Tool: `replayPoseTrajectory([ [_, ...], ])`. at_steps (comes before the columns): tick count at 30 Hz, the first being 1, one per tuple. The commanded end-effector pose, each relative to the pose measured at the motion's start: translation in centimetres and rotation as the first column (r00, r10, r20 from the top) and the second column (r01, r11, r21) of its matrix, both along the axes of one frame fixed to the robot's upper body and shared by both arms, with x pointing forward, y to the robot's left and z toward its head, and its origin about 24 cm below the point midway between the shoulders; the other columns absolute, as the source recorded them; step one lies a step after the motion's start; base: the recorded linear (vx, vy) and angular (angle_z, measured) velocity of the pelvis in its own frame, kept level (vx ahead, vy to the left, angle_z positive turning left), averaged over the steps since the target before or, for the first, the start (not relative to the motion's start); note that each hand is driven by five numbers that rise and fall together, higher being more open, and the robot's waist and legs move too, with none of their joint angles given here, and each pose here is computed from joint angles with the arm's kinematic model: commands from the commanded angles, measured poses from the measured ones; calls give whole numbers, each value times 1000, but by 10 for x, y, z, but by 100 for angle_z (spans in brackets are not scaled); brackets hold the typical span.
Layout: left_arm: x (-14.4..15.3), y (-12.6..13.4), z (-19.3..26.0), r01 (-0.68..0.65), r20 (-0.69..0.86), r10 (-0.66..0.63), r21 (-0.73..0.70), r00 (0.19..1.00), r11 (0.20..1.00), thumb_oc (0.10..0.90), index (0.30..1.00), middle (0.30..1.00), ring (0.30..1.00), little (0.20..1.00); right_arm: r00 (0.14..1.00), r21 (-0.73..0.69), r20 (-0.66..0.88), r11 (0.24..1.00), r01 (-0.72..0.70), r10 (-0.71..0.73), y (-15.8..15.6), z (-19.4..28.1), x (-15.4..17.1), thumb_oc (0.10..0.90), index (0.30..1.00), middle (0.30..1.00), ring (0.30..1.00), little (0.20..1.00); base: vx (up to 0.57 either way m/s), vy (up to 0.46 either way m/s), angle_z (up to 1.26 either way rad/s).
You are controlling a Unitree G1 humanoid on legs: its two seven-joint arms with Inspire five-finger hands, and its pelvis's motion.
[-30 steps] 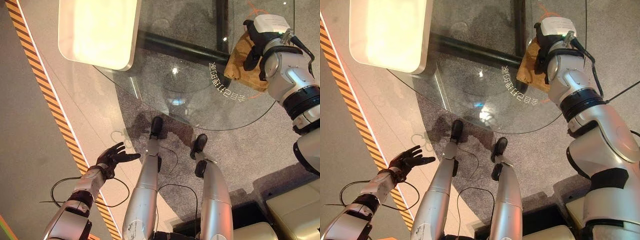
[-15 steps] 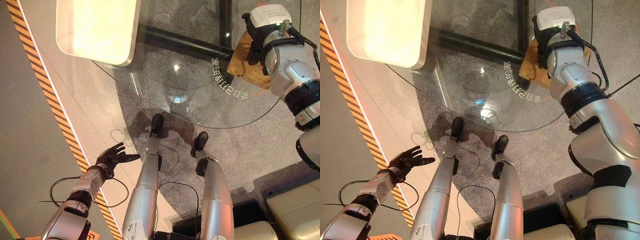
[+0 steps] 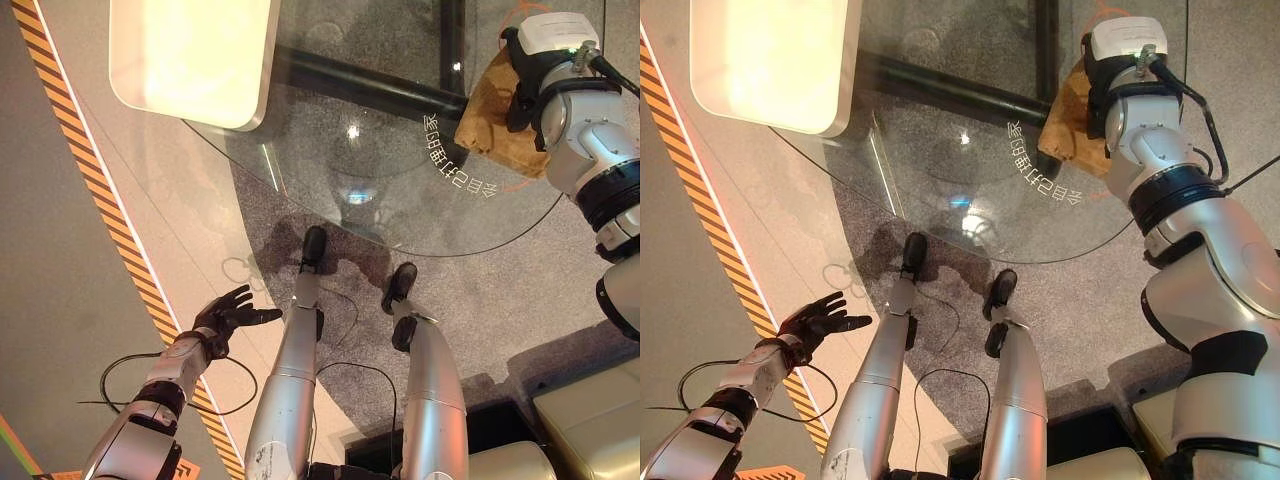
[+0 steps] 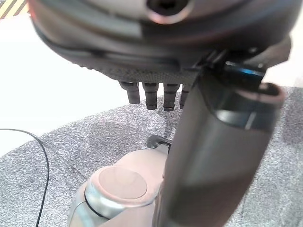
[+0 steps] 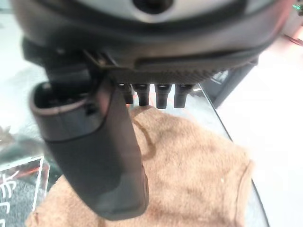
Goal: Wipe the table with a cloth and put it in the basket.
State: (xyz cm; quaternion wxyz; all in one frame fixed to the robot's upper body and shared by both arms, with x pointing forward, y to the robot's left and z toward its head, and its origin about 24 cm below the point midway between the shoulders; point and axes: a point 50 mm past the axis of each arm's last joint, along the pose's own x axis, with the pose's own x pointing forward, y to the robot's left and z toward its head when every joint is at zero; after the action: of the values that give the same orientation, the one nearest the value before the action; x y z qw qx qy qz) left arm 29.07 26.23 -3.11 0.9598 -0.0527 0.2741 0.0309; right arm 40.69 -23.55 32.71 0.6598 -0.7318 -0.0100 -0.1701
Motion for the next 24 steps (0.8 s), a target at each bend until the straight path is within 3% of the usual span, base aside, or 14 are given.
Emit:
replayPoseTrajectory([
  [1, -22, 19, -11, -34, -49, 35, 24, 998, 999, 800, 900, 900, 900, 900, 981, 32, 128, 989, 144, -147, -45, 36, -22, 800, 900, 900, 900, 900, 0, 0, 0],
  [16, -22, 14, -13, -20, -45, 21, 14, 999, 1000, 800, 900, 900, 900, 900, 990, 40, 135, 999, 31, -36, -29, 32, -16, 800, 900, 900, 900, 900, 0, 0, 0],
  [24, -22, 7, -16, -3, -46, 3, 9, 999, 1000, 800, 900, 900, 900, 900, 985, 146, 171, 989, -21, -4, -22, 28, -12, 800, 900, 900, 900, 900, 0, 0, 0],
])
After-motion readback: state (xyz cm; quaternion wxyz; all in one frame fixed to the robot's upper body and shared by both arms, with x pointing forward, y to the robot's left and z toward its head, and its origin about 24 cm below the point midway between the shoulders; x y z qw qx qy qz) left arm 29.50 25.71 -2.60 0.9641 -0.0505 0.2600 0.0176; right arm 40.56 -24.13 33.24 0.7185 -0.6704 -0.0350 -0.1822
